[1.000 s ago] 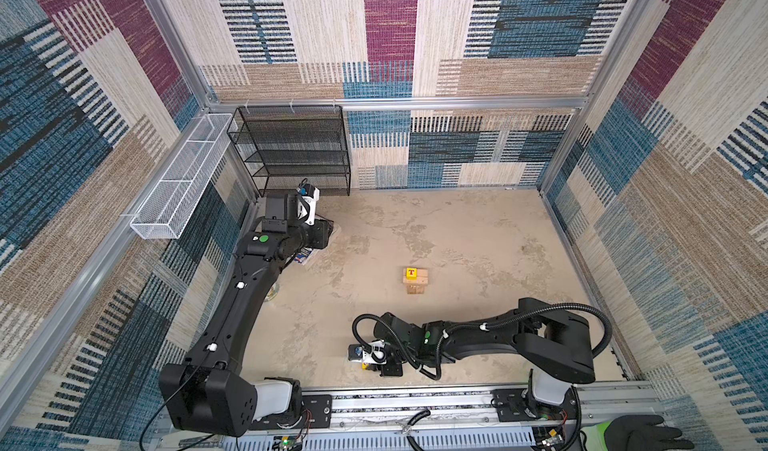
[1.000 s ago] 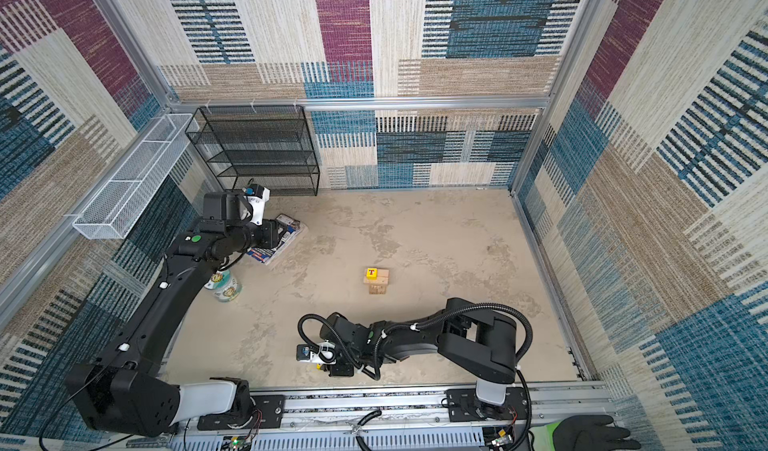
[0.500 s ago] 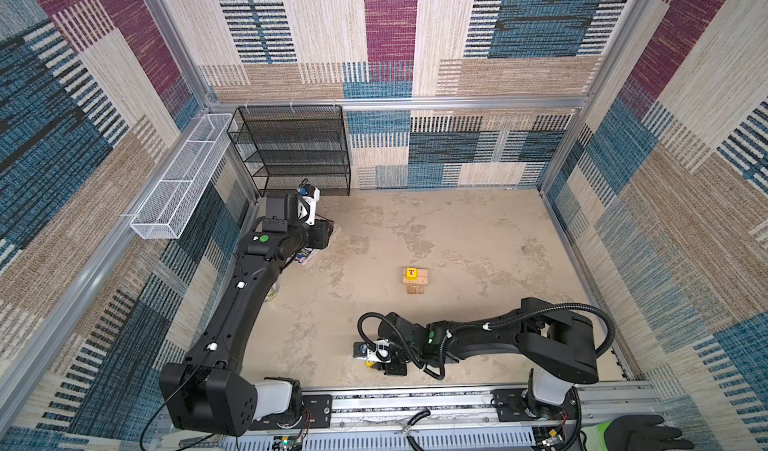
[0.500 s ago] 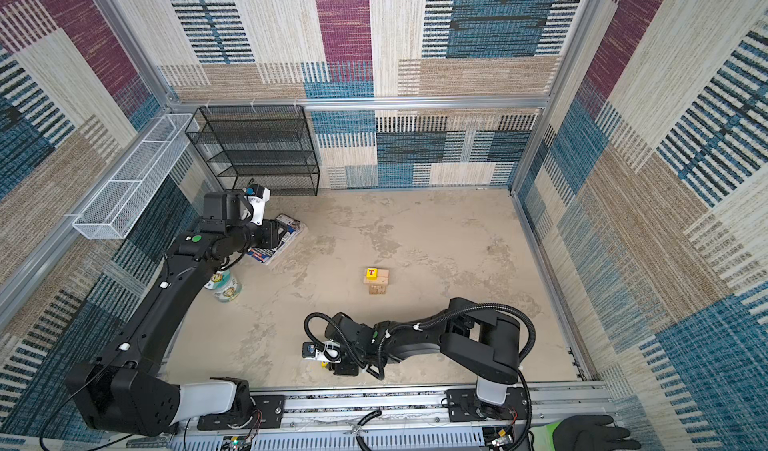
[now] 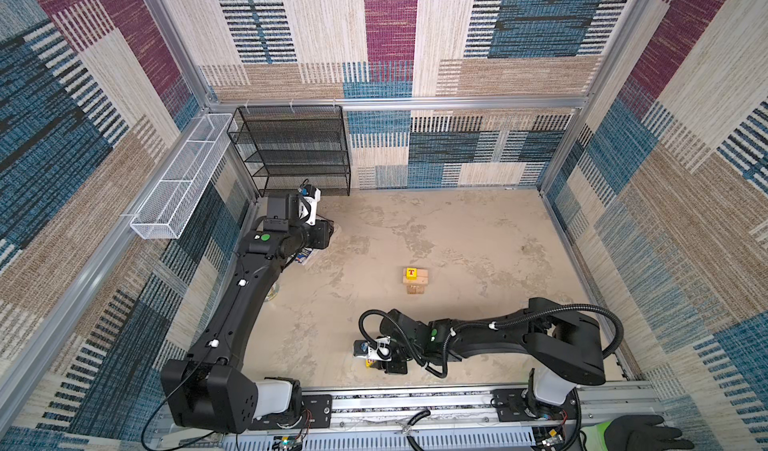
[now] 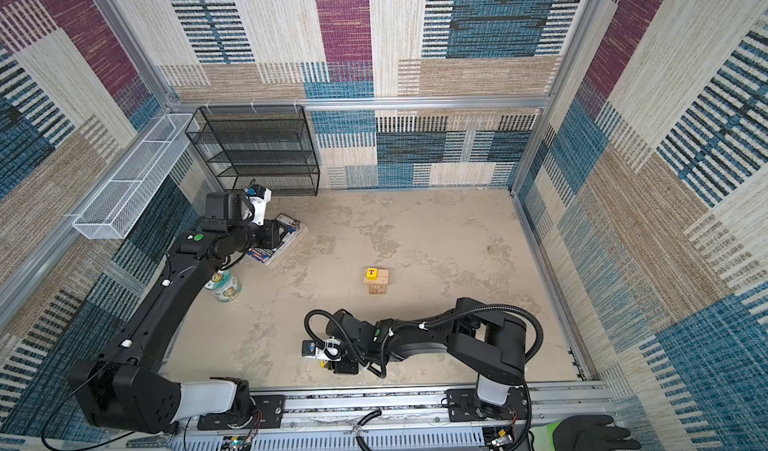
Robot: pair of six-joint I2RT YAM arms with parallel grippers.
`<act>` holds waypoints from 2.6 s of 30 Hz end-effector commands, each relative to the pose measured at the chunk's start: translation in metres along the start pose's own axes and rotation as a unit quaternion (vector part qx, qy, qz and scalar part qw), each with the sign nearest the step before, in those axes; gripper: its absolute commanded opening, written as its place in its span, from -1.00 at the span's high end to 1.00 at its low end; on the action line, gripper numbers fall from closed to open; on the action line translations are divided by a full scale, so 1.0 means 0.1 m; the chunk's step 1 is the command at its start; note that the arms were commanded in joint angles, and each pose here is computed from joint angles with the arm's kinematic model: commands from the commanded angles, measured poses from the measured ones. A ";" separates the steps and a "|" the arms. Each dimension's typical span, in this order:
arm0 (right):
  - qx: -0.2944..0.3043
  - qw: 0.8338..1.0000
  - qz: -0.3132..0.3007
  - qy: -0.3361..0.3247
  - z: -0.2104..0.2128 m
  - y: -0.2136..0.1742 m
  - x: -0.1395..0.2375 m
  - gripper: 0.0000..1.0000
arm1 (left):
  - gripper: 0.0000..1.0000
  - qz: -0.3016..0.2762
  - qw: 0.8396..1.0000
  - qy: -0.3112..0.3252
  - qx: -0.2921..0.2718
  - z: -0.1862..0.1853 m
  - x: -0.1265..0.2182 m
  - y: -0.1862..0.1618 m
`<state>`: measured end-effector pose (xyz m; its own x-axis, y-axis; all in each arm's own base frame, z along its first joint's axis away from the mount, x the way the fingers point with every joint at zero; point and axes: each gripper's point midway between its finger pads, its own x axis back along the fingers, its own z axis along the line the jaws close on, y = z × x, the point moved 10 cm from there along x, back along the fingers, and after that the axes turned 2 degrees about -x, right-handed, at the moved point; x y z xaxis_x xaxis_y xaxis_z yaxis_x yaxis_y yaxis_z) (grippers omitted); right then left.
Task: Build the wood block tower
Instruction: 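Lower and close the right gripper on the yellow E cube, then lift the yellow E cube and carry it toward the tower with the right gripper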
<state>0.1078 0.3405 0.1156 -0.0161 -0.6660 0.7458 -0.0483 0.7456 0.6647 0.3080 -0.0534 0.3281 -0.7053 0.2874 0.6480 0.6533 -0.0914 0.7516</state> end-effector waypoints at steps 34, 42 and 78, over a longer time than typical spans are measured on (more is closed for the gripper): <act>0.003 0.999 -0.051 -0.016 -0.25 -0.01 0.42 0.74 | 0.04 -0.015 0.999 -0.043 -0.004 -0.05 0.00 0.06; 0.016 0.989 -0.065 -0.132 -0.75 -0.10 1.37 0.99 | 0.06 -0.012 0.958 -0.284 -0.046 -0.48 -0.16 0.17; -0.005 0.983 0.002 -0.181 -1.51 -0.40 1.89 1.00 | -0.56 -0.021 0.791 -0.320 -0.521 -1.45 -0.45 -0.72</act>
<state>0.2530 0.1867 0.2348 -0.3593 -0.6116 0.7049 0.0051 0.7540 0.6568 0.2515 -0.1996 0.2648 -0.1387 0.7586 0.6366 -0.1305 -0.6513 0.7476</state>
